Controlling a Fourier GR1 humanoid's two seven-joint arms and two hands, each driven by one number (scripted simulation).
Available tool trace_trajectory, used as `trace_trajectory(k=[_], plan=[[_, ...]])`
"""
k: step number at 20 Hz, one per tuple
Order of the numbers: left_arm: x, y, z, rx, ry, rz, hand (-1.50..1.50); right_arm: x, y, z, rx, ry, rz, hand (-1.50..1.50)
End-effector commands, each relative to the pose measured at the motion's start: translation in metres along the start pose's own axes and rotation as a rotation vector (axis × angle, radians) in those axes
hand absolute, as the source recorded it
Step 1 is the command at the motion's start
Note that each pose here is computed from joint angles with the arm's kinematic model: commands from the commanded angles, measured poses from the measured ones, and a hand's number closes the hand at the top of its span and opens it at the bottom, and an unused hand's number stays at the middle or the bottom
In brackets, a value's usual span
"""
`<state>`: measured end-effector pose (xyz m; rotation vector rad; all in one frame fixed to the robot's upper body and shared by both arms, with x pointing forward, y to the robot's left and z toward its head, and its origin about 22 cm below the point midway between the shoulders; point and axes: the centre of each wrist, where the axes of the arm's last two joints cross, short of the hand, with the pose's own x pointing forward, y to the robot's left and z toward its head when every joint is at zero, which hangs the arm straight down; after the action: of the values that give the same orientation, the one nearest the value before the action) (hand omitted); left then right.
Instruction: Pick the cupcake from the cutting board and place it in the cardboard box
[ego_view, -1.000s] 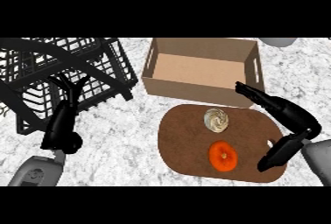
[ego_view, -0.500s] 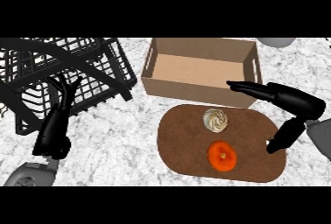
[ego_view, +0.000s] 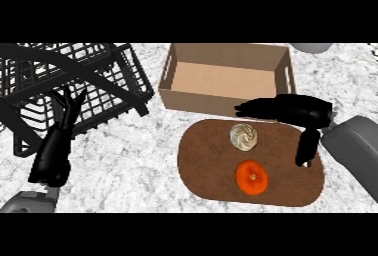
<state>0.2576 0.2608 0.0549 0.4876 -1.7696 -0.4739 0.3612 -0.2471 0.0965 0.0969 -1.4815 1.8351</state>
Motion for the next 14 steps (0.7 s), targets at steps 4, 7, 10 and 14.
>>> trace_trajectory(k=[4, 7, 10, 14], plan=[[-0.052, 0.032, 0.015, 0.109, 0.354, 0.001, 0.0, 0.001, -0.006, -0.031, 0.115, 0.033, 0.087, -1.5], [-0.051, 0.032, 0.018, 0.103, 0.353, 0.011, 0.0, -0.004, 0.006, -0.044, 0.145, 0.042, 0.097, -1.5], [-0.051, 0.046, 0.019, 0.116, 0.36, 0.001, 0.0, 0.001, 0.016, -0.069, 0.127, 0.024, 0.081, -1.5], [-0.052, 0.034, 0.019, 0.11, 0.382, 0.018, 0.0, 0.001, 0.002, -0.072, 0.16, 0.003, 0.113, -1.5]])
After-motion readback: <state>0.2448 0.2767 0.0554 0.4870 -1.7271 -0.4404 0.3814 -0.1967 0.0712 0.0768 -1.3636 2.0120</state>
